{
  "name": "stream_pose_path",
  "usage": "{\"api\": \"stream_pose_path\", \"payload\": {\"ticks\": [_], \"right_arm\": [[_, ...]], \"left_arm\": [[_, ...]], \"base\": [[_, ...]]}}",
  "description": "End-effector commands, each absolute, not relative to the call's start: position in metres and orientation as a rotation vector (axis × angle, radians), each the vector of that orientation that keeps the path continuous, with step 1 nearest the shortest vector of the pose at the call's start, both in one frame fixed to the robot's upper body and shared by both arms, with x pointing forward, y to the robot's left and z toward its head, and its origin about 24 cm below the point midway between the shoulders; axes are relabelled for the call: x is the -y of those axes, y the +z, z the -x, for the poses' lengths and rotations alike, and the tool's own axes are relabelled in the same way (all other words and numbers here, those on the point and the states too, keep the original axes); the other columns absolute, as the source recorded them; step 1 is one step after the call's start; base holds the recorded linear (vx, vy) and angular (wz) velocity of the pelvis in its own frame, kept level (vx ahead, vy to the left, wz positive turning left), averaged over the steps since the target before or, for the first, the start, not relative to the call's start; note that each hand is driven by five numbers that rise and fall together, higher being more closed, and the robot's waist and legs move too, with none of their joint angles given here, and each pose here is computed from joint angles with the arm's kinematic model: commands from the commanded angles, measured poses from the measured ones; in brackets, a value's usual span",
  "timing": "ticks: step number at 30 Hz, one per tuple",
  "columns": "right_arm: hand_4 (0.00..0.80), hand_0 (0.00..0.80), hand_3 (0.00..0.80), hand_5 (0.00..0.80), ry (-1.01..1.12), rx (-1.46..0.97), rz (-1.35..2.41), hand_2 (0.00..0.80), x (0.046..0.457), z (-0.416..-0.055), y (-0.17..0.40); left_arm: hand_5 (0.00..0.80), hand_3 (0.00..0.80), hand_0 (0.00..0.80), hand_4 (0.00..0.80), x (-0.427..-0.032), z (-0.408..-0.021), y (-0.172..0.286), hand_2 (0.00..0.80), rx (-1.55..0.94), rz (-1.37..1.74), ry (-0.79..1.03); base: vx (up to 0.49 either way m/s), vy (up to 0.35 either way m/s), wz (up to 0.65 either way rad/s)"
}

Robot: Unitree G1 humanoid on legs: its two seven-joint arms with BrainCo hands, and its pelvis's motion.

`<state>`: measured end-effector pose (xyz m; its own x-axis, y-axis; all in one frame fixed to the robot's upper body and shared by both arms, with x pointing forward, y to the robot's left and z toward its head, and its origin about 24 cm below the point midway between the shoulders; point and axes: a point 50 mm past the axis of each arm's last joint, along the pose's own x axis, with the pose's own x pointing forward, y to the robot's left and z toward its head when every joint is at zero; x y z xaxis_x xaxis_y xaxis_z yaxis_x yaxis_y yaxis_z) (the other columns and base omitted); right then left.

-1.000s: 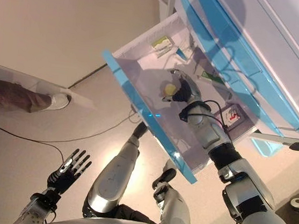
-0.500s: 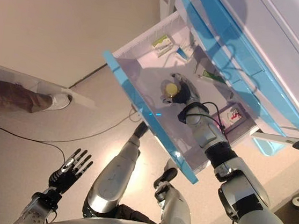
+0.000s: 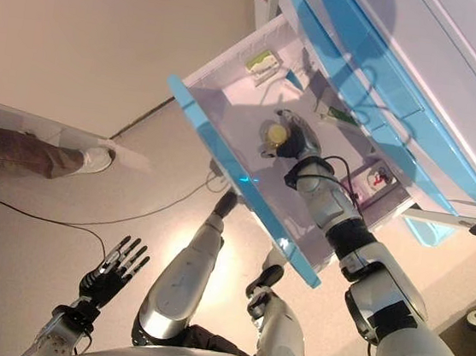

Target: Open the drawer and pick up the medicine

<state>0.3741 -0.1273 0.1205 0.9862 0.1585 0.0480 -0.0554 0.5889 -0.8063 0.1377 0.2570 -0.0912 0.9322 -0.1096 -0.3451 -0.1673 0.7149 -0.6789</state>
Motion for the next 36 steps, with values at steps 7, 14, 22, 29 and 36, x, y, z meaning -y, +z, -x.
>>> {"api": "stream_pose_path", "payload": {"ticks": [7, 14, 22, 29, 36], "right_arm": [[0.402, 0.402, 0.402, 0.402, 0.192, -0.061, 0.967, 0.402, 0.127, -0.371, 0.08], [0.8, 0.8, 0.8, 0.8, 0.212, -0.067, 0.971, 0.8, 0.124, -0.37, 0.076], [0.8, 0.8, 0.8, 0.8, 0.219, -0.044, 0.962, 0.8, 0.121, -0.368, 0.076], [0.8, 0.8, 0.8, 0.8, 0.256, 0.121, 0.932, 0.8, 0.107, -0.363, 0.097], [0.8, 0.8, 0.8, 0.8, 0.359, 0.503, 0.901, 0.8, 0.072, -0.337, 0.16]], "left_arm": [[0.0, 0.0, 0.0, 0.0, -0.257, -0.13, -0.091, 0.0, -0.409, 0.742, -0.001], [0.0, 0.0, 0.0, 0.0, -0.255, -0.131, -0.091, 0.0, -0.41, 0.741, -0.01], [0.0, 0.0, 0.0, 0.0, -0.255, -0.131, -0.091, 0.0, -0.402, 0.744, -0.009], [0.0, 0.0, 0.0, 0.0, -0.254, -0.133, -0.089, 0.0, -0.396, 0.748, 0.001], [0.0, 0.0, 0.0, 0.0, -0.254, -0.13, -0.09, 0.0, -0.373, 0.746, 0.026]], "base": [[-0.002, 0.001, 0.0], [0.0, 0.0, 0.0], [0.0, 0.0, 0.0], [0.0, 0.0, 0.0], [-0.011, -0.032, -0.03]]}}
